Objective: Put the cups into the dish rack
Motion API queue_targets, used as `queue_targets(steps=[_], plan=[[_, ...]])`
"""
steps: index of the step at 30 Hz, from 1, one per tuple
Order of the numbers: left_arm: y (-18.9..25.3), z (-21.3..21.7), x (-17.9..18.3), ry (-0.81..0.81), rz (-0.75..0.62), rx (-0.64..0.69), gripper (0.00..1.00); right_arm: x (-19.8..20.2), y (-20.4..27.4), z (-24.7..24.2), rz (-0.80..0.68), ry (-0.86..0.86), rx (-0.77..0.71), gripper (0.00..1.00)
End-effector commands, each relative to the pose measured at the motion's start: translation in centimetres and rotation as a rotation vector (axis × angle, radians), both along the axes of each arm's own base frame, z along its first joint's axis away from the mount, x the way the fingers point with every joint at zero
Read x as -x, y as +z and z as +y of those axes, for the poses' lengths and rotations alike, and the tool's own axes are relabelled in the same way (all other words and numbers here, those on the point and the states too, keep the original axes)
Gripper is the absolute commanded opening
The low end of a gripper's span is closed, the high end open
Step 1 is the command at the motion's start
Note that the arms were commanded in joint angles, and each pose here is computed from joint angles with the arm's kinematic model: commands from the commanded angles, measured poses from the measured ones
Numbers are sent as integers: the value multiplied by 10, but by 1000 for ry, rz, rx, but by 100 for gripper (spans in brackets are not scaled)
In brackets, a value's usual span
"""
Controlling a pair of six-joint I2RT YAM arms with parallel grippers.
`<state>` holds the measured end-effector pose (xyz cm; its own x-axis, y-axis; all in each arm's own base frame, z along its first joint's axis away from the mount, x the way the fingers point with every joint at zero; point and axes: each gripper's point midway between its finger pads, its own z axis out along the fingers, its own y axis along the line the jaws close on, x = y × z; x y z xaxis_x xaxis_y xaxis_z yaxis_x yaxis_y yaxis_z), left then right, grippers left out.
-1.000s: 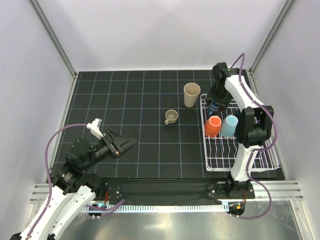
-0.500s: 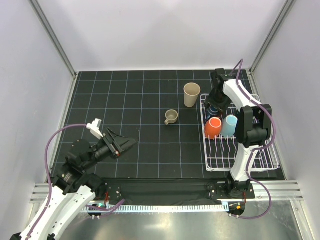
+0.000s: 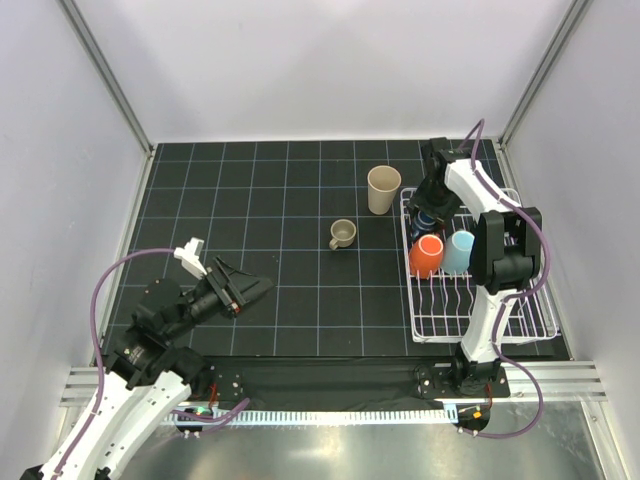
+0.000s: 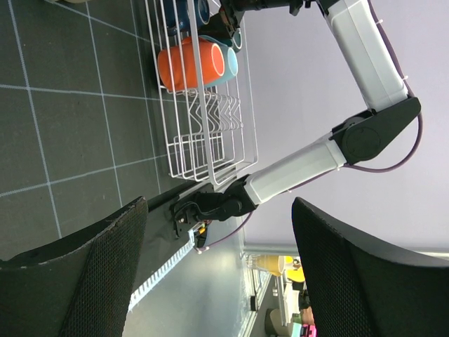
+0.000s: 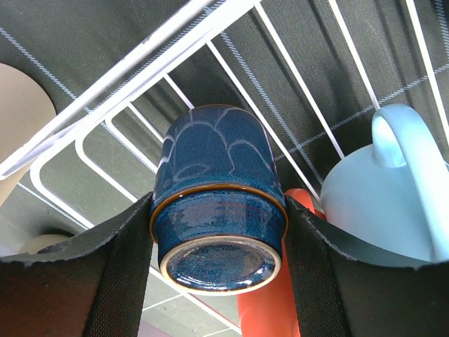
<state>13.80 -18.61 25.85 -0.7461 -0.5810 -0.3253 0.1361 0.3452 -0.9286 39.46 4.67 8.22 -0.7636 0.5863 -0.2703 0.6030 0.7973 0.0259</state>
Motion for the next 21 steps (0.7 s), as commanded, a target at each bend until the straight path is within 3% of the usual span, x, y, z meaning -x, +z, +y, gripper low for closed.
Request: queue_targets(steps=[1, 10, 17, 21], plan=[[-3, 0, 1, -1, -1, -4, 81, -11, 13, 0, -46, 19, -4, 51], [8, 0, 5, -14, -13, 14, 81, -12, 20, 0, -46, 63, -4, 73], [8, 3, 8, -1, -7, 34, 81, -10, 15, 2, -25, 89, -26, 79], [7, 5, 8, 7, -4, 33, 81, -12, 38, -3, -78, 106, -3, 80]])
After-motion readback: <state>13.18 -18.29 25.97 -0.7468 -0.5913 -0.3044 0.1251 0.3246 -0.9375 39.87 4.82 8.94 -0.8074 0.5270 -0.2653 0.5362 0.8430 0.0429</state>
